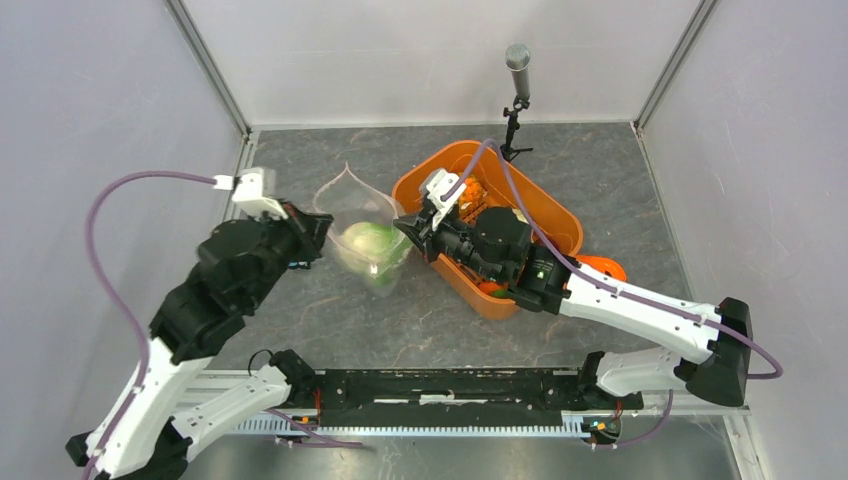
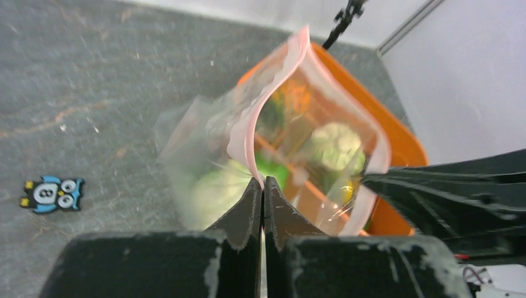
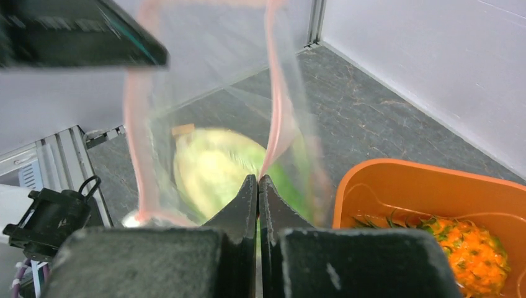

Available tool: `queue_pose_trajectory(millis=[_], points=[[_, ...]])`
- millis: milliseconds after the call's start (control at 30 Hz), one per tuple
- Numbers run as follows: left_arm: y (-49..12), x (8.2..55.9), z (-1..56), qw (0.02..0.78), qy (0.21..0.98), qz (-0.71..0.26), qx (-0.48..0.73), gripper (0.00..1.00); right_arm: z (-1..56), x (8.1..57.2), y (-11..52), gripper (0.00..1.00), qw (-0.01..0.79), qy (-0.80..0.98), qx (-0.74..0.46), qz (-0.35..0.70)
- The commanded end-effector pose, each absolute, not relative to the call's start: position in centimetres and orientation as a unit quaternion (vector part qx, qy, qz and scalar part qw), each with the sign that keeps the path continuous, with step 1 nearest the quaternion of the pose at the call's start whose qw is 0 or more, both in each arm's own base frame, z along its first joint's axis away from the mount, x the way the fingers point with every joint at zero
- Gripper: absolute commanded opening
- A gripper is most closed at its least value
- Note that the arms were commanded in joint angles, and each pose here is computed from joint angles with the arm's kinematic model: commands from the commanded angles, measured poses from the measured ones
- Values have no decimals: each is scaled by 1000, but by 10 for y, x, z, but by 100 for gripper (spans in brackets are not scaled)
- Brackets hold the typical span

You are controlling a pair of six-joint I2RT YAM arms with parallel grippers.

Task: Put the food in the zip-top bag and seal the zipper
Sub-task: Adjust the zipper food storage bag at the center of the board.

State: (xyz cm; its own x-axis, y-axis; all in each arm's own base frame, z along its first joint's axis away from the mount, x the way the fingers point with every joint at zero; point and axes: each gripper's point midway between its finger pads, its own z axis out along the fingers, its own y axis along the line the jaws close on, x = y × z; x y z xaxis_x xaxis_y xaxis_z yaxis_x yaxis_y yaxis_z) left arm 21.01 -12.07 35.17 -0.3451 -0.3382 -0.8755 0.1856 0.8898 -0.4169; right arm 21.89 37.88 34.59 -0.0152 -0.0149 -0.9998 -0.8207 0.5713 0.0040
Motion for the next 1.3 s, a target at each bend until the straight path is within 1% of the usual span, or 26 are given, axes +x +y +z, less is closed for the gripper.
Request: queue_pose_trajectory(millis=[0, 67, 133, 167, 200, 233, 300, 333, 367, 400, 500, 567, 667, 800, 900, 967, 1000, 1033, 1067, 1100, 1133, 1167, 1200, 1267], points=[[-88, 201, 390, 617, 766, -178, -33, 2, 353, 231, 369, 0, 635, 635, -313, 309], [-89, 196, 406, 625, 757, -191, -22, 2, 371, 224, 377, 0, 625, 629, -329, 325], [-90, 194, 414, 628, 753, -194, -11, 2, 399, 207, 373, 0, 646, 588, -322, 365], [-91, 196, 408, 622, 761, -187, -7, 2, 402, 205, 369, 0, 657, 573, -313, 377], [-95, 200, 396, 607, 775, -175, 0, 2, 399, 207, 367, 0, 665, 567, -310, 374], [-98, 204, 379, 589, 792, -161, 5, 2, 382, 214, 372, 0, 657, 582, -314, 363], [-106, 212, 354, 562, 813, -152, -4, 2, 339, 227, 396, 0, 587, 640, -349, 353], [-111, 212, 353, 560, 812, -164, -5, 2, 327, 224, 410, 0, 552, 649, -377, 363], [-116, 211, 357, 565, 804, -186, -5, 2, 306, 226, 420, 0, 525, 669, -383, 361], [-118, 208, 369, 577, 790, -206, -7, 2, 299, 224, 424, 0, 513, 676, -378, 371], [-106, 198, 404, 614, 757, -224, -17, 2, 313, 211, 434, 0, 530, 628, -367, 435], [-100, 194, 414, 626, 747, -224, -13, 2, 318, 209, 436, 0, 530, 622, -366, 445], [-98, 200, 392, 610, 767, -197, -17, 2, 316, 213, 434, 0, 538, 626, -358, 437], [-114, 205, 363, 590, 779, -211, -8, 2, 287, 230, 414, 0, 544, 659, -332, 400], [-122, 214, 324, 550, 815, -181, 2, 2, 240, 234, 406, 7, 497, 701, -350, 374], [-132, 216, 298, 523, 832, -184, 8, 2, 204, 238, 394, 13, 461, 742, -353, 336], [-136, 217, 287, 514, 837, -189, 4, 2, 195, 240, 387, 17, 453, 753, -352, 321], [-139, 217, 281, 511, 836, -198, 1, 2, 196, 243, 380, 24, 459, 754, -351, 313], [-144, 217, 278, 511, 833, -210, -1, 2, 204, 243, 375, 38, 471, 746, -351, 313], [-148, 217, 279, 514, 828, -225, -2, 2, 215, 244, 372, 55, 487, 735, -350, 315], [-152, 217, 284, 519, 820, -241, -2, 2, 232, 244, 369, 69, 507, 720, -350, 320], [-154, 216, 286, 521, 817, -247, -2, 2, 248, 244, 366, 79, 525, 705, -348, 325], [-155, 217, 289, 523, 814, -253, -3, 2, 261, 243, 364, 85, 538, 694, -349, 328], [-155, 217, 297, 529, 809, -257, -4, 2, 285, 241, 361, 88, 560, 672, -352, 334]])
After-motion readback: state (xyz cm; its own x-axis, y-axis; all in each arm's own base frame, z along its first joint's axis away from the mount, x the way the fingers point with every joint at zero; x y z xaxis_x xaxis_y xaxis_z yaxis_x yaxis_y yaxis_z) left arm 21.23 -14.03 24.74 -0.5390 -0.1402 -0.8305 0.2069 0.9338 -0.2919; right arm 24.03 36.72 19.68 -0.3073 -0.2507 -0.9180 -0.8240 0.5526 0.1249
